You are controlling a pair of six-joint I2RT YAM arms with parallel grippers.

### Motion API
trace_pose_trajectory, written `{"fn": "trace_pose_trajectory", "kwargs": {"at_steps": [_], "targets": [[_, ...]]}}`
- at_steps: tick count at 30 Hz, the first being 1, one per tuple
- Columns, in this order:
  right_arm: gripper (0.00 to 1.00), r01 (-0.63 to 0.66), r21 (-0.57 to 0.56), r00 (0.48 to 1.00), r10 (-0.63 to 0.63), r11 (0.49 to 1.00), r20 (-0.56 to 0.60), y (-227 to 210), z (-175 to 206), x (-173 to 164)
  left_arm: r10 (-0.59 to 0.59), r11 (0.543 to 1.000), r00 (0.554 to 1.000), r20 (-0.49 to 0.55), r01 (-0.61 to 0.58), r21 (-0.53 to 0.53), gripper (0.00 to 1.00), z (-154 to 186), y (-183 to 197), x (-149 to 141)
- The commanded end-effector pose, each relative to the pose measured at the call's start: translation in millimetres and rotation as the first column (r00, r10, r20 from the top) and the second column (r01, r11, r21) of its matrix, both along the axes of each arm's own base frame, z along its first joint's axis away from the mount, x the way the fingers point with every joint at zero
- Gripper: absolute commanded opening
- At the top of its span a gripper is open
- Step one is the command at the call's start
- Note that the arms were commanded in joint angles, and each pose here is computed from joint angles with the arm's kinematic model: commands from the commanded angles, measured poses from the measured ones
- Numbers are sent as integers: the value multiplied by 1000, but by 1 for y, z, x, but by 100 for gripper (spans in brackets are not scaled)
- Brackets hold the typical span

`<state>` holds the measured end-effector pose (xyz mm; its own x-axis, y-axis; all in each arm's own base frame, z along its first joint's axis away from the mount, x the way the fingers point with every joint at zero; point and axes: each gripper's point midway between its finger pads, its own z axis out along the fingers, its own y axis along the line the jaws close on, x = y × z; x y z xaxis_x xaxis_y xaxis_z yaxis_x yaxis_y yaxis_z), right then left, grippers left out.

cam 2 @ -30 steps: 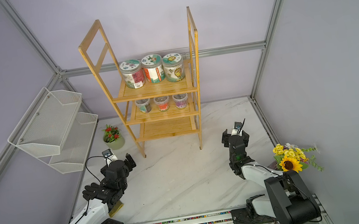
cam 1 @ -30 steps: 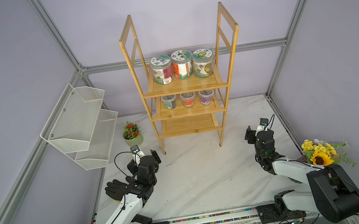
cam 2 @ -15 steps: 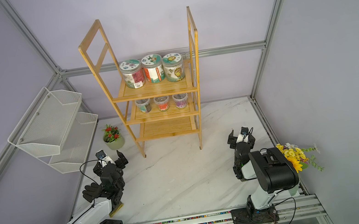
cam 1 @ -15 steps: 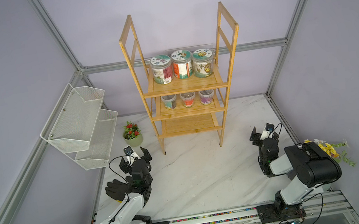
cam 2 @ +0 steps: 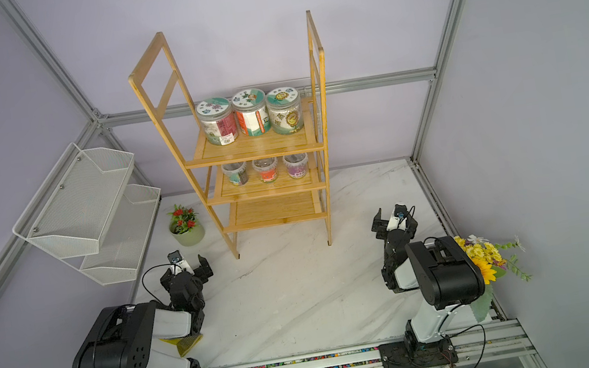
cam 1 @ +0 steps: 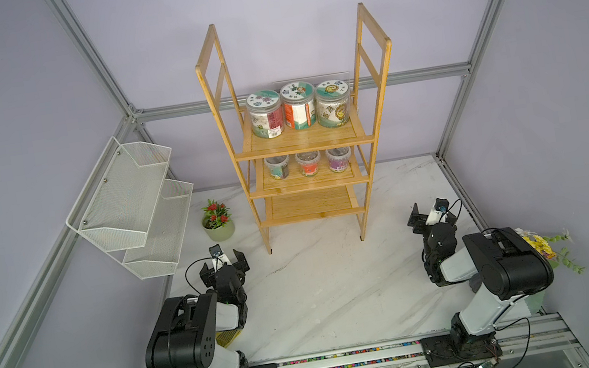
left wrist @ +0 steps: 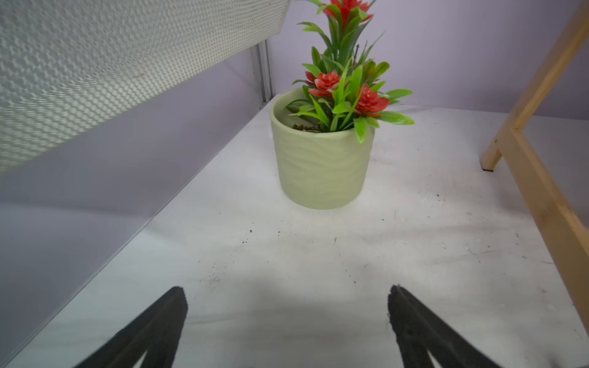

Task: Place the seed container on the shelf
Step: Reset both arms

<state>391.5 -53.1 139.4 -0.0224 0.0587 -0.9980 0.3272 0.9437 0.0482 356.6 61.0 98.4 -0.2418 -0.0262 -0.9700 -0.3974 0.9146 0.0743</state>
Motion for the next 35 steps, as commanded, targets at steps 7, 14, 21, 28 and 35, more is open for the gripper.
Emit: {"fn": "trace_pose_trajectory", "kwargs": {"at_steps": [7, 14, 21, 28, 35], "targets": [[97, -11, 36, 1000, 12, 999, -26, -6, -5, 5, -74, 997, 997, 21, 74, 15, 99, 19, -10, 36], [97, -11, 33, 1000, 12, 999, -24, -6, -4, 4, -75, 997, 997, 10, 75, 16, 100, 18, -10, 37], [97, -11, 33, 1000, 12, 999, -24, -6, -5, 4, -75, 997, 997, 13, 75, 17, 100, 18, -10, 37], [97, -16, 33, 999, 17, 999, -28, -5, -6, 6, -74, 997, 997, 13, 73, 17, 99, 19, -9, 37], [97, -26, 47, 999, 27, 999, -31, -6, -6, 6, -73, 997, 997, 14, 73, 16, 100, 19, -9, 37]]}}
